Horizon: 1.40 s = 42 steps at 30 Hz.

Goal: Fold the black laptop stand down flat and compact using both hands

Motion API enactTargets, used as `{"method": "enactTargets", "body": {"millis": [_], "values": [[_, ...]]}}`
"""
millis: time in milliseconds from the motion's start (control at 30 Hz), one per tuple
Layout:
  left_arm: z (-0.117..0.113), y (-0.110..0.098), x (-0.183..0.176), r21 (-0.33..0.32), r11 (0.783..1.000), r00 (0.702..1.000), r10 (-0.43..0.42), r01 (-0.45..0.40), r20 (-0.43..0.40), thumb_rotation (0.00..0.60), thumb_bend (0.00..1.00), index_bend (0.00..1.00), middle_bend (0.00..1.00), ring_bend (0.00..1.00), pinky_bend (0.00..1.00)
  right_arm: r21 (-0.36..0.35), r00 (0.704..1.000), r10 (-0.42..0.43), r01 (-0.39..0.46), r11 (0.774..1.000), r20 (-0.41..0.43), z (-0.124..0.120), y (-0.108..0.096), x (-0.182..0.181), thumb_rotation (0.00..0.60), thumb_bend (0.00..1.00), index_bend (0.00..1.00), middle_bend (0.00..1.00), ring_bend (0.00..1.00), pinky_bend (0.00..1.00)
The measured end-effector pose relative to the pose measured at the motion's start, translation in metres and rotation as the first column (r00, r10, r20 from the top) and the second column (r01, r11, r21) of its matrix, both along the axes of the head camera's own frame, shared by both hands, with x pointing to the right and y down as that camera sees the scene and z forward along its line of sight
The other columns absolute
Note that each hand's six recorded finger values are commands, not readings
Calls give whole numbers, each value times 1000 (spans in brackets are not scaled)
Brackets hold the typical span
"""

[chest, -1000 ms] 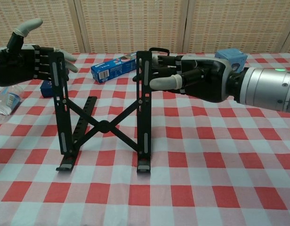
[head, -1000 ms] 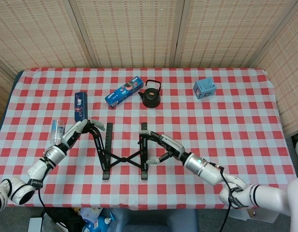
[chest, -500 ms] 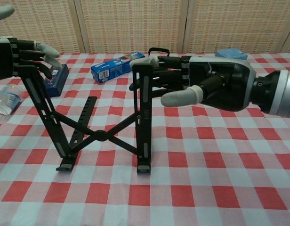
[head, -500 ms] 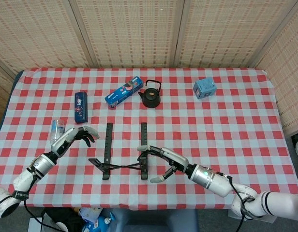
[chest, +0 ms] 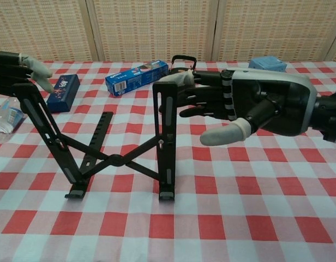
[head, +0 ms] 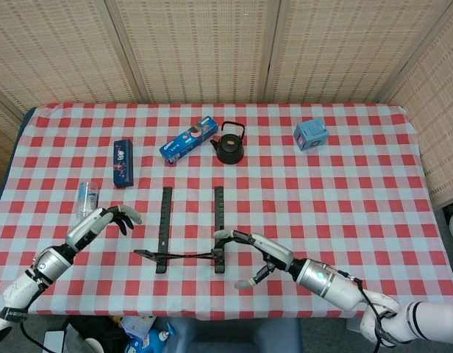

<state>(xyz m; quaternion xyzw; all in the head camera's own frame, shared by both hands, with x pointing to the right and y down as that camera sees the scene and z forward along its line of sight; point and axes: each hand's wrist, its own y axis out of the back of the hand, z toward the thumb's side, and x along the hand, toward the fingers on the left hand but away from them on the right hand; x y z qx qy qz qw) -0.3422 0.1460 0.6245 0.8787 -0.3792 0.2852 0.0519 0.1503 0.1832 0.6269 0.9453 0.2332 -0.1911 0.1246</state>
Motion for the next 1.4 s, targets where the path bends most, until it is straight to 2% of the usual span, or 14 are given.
{"method": "enactTargets", "body": {"millis": [100,200,300,433,533,633,733,900,1000,1100,1167,1233,1400], "values": [[2,0,-3,22,999,999,29,-29,31,0,161,316,383,371,466,53,998,4,-1,999,-61,6,-3,3,600,62,135,227,57,42],[5,1,-6,39,997,996,67,-70,63,30,161,306,382,345,416,107,992,5,9,994,-126,12,-7,5,600,59,135,226,57,43],[7,2,-9,59,991,988,117,-124,102,135,161,286,366,313,360,156,982,3,26,987,-187,18,-10,5,600,54,134,225,57,51],[9,5,-10,90,976,970,181,-197,162,288,161,274,349,297,334,222,964,-10,71,972,-265,24,-12,5,600,52,134,225,64,54],[10,8,-11,119,959,949,225,-255,222,366,161,270,343,294,329,277,947,-21,115,954,-321,28,-12,3,600,52,134,225,68,54],[12,10,-12,146,939,922,262,-313,286,403,161,269,338,294,325,329,927,-24,158,931,-375,32,-11,1,600,51,135,225,68,54],[13,12,-13,171,915,891,290,-365,348,408,161,269,338,294,322,369,908,-19,189,910,-419,37,-9,-1,600,51,134,225,68,54],[13,18,-10,207,882,851,308,-423,426,408,160,268,346,329,342,404,894,5,197,893,-449,41,-6,-6,600,51,134,185,68,54],[16,23,-6,223,873,842,304,-433,446,415,161,274,411,401,461,428,892,29,188,884,-451,39,-9,-8,600,51,142,164,67,54],[18,27,-3,240,864,834,298,-443,464,425,161,290,524,527,649,445,888,41,189,875,-458,39,-10,-9,600,51,153,159,67,54],[21,29,0,250,859,830,294,-447,475,397,161,297,631,615,740,457,882,44,200,866,-470,39,-9,-9,600,51,154,158,67,54],[23,31,2,252,861,831,288,-442,476,357,160,298,685,653,771,465,875,49,208,860,-481,41,-7,-9,600,51,160,158,67,54],[23,31,6,258,881,858,258,-398,443,272,160,305,775,720,816,461,875,59,195,866,-481,45,-3,-14,600,51,195,158,67,54]]}}
